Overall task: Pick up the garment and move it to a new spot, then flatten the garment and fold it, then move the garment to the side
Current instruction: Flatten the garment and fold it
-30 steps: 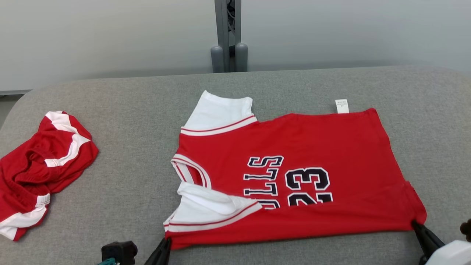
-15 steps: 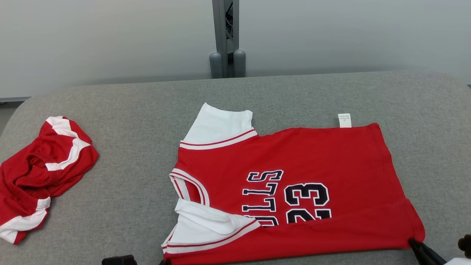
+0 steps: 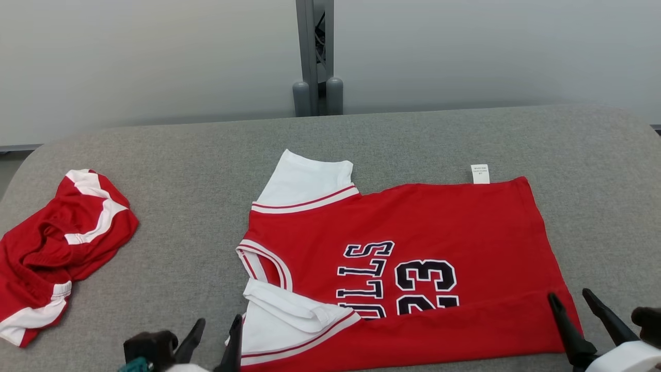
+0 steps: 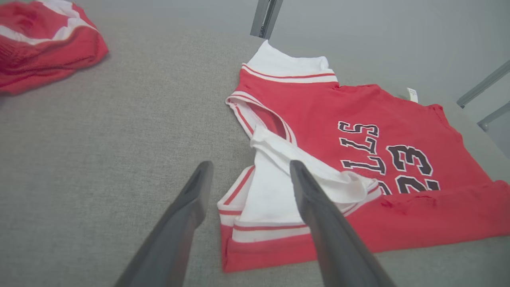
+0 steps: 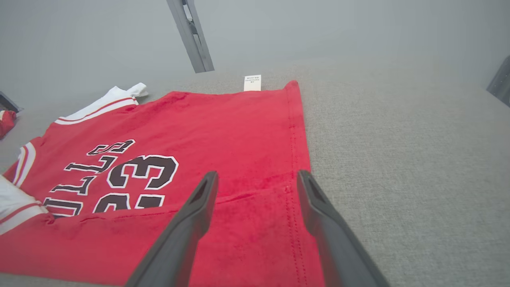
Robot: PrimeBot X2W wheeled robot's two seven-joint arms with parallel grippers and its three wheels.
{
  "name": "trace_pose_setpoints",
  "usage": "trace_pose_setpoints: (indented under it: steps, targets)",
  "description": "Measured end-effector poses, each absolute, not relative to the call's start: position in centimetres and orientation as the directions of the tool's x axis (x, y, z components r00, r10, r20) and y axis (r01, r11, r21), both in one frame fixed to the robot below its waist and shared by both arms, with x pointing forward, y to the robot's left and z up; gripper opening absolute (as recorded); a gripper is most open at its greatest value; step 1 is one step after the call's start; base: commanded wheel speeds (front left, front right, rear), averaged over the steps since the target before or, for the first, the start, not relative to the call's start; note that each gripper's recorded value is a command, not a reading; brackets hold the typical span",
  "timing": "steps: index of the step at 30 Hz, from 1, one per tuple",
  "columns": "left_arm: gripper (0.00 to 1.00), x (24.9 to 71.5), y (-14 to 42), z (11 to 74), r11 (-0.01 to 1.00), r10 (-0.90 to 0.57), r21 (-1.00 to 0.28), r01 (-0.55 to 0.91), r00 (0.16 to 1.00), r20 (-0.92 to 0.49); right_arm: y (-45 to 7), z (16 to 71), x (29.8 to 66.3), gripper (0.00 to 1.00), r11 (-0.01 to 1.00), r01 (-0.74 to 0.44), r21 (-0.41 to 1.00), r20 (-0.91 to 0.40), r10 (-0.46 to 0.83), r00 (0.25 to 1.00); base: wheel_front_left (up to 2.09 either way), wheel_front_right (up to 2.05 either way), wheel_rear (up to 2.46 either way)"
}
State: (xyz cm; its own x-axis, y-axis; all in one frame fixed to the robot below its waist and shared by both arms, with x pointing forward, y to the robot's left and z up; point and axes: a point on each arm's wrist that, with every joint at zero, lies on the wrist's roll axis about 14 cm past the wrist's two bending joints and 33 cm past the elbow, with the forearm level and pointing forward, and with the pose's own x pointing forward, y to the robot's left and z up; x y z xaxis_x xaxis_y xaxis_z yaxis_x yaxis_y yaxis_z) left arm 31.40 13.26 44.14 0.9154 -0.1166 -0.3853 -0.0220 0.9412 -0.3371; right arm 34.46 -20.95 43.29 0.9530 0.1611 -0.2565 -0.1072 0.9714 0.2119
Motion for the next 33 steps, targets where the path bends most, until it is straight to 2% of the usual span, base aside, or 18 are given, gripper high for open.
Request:
trace_pose_setpoints:
  steps: [10, 11, 17, 21, 26, 33]
  targets:
    - [1.00, 39.7, 11.0, 48.6, 0.935, -0.254, -0.316, 0.162, 0.927, -0.276, -17.8, 46.5, 37.3, 1.00, 0.959, -0.209, 0.194, -0.153, 0.239, 0.959, 0.00, 0.00, 0.00]
    - [1.00, 42.1, 10.3, 49.3, 0.928, -0.287, -0.314, 0.199, 0.921, -0.263, -17.5, 46.9, 38.1, 1.00, 0.957, -0.218, 0.189, -0.136, 0.246, 0.960, 0.00, 0.00, 0.00]
    - [1.00, 47.4, 9.2, 48.7, 0.921, -0.343, -0.296, 0.253, 0.888, -0.307, -17.3, 46.9, 40.2, 1.00, 0.958, -0.225, 0.176, -0.111, 0.247, 0.963, 0.00, 0.00, 0.00]
    - [1.00, 51.4, 8.0, 48.1, 0.899, -0.406, -0.323, 0.296, 0.839, -0.361, -17.7, 45.6, 41.1, 1.00, 0.963, -0.205, 0.175, -0.126, 0.228, 0.965, 0.00, 0.00, 0.00]
    - [1.00, 55.2, 7.6, 45.9, 0.892, -0.444, -0.319, 0.320, 0.748, -0.493, -18.6, 43.9, 41.9, 1.00, 0.970, -0.169, 0.175, -0.158, 0.197, 0.968, 0.00, 0.00, 0.00]
    - [1.00, 58.3, 6.1, 43.4, 0.884, -0.463, -0.284, 0.371, 0.615, -0.638, -20.1, 42.1, 42.2, 1.00, 0.979, -0.117, 0.168, -0.194, 0.149, 0.970, 0.00, 0.00, 0.00]
